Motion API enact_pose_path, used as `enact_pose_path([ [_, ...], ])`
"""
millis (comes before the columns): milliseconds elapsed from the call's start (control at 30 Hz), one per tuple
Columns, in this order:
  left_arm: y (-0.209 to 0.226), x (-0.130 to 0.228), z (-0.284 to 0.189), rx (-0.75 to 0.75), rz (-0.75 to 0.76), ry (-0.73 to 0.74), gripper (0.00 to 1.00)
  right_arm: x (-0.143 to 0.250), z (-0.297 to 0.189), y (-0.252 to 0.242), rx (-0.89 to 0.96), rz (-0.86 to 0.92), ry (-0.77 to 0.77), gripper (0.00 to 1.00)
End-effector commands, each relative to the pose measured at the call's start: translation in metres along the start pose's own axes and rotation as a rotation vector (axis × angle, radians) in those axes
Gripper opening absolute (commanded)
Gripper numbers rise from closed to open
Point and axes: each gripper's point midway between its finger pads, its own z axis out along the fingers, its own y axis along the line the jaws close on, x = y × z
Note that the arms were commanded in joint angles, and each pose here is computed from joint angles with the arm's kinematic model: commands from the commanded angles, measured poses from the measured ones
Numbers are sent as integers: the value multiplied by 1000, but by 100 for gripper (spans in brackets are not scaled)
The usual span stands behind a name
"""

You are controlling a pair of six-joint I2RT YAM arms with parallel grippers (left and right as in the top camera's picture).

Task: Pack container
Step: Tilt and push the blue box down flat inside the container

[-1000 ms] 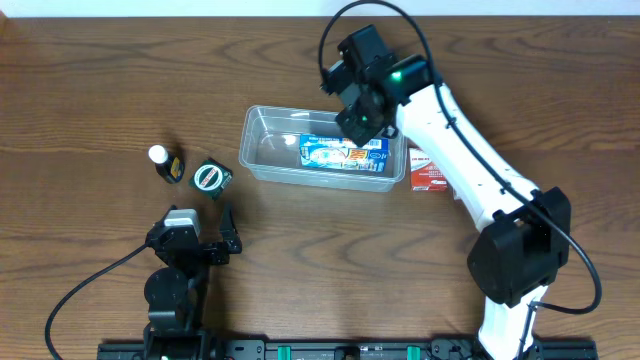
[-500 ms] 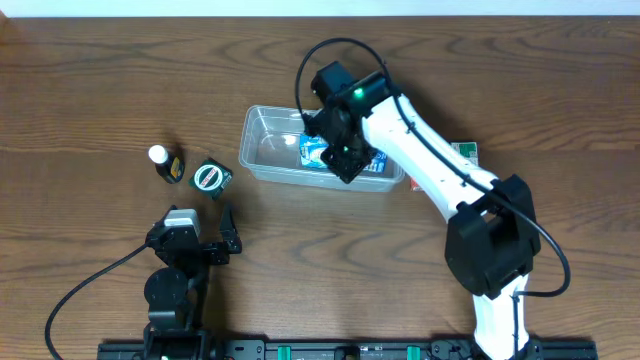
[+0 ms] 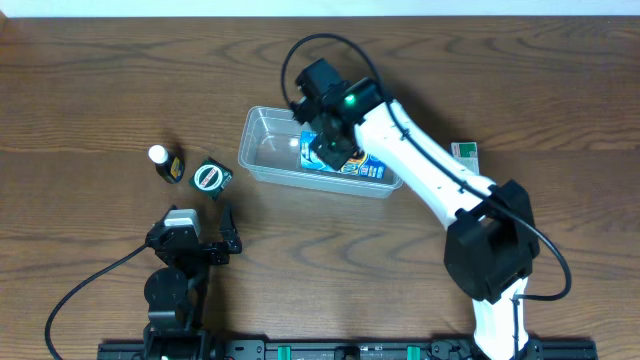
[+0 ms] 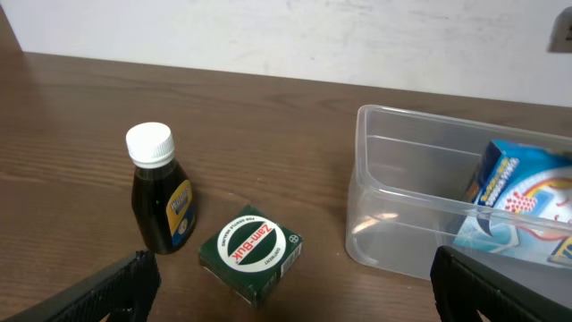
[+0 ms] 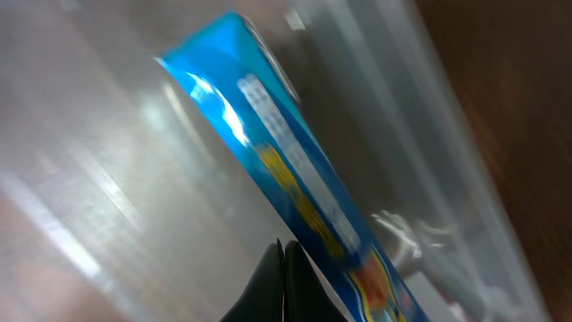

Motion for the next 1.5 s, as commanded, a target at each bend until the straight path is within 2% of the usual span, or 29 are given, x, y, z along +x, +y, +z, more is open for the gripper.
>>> enact_pose_path([
  [0,1,16,1,5,16,49,98,-5,-16,-22,46,60,-50,1],
  [400,1,16,1,5,16,49,98,-25,-20,-40,72,63,-143,1],
  [633,1,16,1,5,16,49,98,-20,-12,-61,74,151,-135,1],
  [1100,1,16,1,5,16,49,98,-13,12,-19,2,107,-53,1],
  [1467,1,16,1,5,16,49,98,-11,30,-22,11,113,-31,1],
])
